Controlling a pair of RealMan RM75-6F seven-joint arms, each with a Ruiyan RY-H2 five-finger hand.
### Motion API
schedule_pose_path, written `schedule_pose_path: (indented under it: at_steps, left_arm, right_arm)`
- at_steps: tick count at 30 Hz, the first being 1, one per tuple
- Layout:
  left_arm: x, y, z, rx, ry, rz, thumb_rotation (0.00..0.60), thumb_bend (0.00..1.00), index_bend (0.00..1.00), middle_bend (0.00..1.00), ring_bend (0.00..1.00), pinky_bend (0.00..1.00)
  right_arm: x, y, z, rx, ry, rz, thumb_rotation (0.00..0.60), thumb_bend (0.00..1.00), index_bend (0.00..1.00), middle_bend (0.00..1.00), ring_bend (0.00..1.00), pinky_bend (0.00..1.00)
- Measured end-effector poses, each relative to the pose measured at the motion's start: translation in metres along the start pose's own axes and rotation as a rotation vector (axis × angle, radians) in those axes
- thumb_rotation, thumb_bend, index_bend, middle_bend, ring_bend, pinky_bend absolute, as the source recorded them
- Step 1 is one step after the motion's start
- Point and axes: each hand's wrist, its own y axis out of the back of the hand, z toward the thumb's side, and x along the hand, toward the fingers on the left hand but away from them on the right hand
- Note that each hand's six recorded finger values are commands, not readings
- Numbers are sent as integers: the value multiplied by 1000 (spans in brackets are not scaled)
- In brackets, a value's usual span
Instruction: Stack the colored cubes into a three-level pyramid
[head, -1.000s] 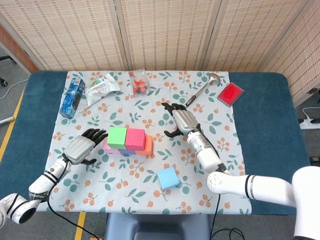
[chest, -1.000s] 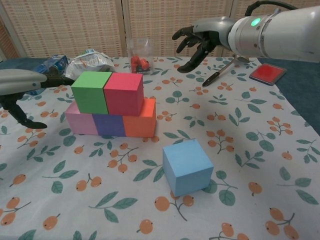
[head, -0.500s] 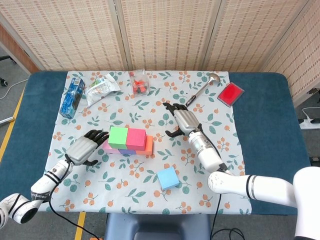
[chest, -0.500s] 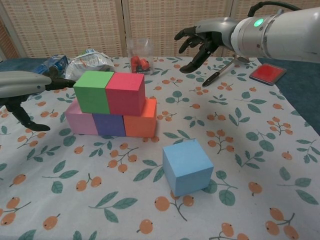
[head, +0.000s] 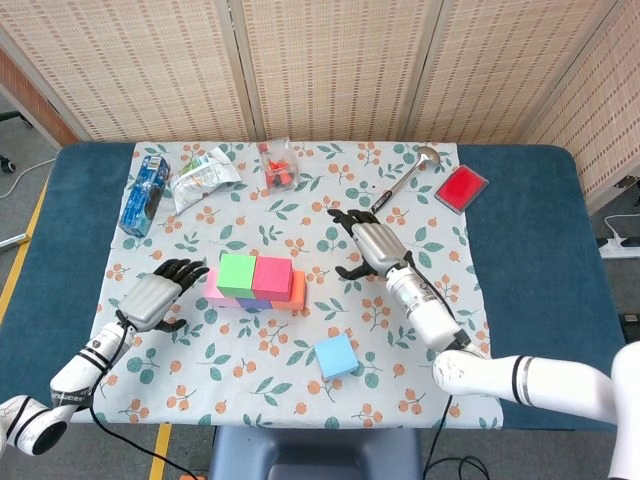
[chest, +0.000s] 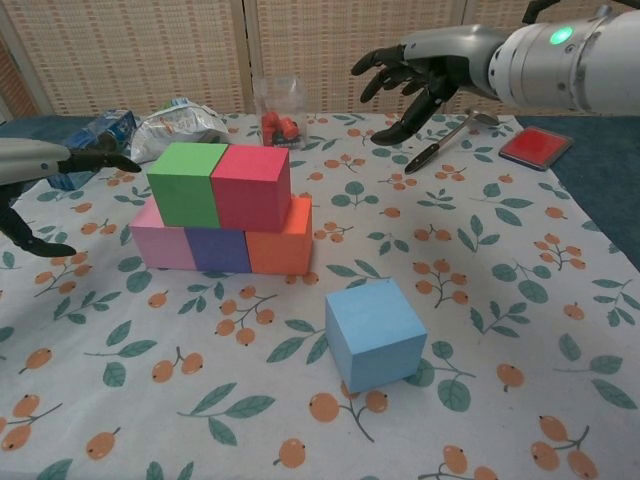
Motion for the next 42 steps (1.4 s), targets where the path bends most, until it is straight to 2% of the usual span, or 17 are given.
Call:
schedule_pose_path:
  at_steps: [6,10,16,20,26,31,42]
  left_arm:
    - [-22,4,-19,-66,68,51,600,248,52,26,0,88]
    - [-43,7,-31,-117,117,106,600,249,62,28,0,88]
    - [-69,8,-41,-175,182,181,600,247,71,31,0,89]
    - [-79,4,-43,-203,204,189,600,247,71,31,0,89]
    - [-86,-2,-43,-228,218,184,600,248,71,31,0,89]
    - [-89,-3,-44,-240,224,190,600,248,70,31,0,89]
    - [-94,-8,-45,-255,223,194,600,247,71,31,0,89]
  right_arm:
    - [34,1,-4,57,98,26,600,212,64,153,0,49]
    - [63,-6,-11,100,161,49,600,147,115,182,4,103]
    - [102,-29,-25,168,249,111,600,54,131,187,9,140]
    - [122,-52,-44,218,276,175,600,32,126,187,9,145]
    - [124,-78,-57,272,296,216,600,31,83,184,10,147]
    - [119,-92,-50,284,328,218,600,29,57,179,9,147]
    - [100,-122,-27,270,352,225,600,29,69,178,11,147]
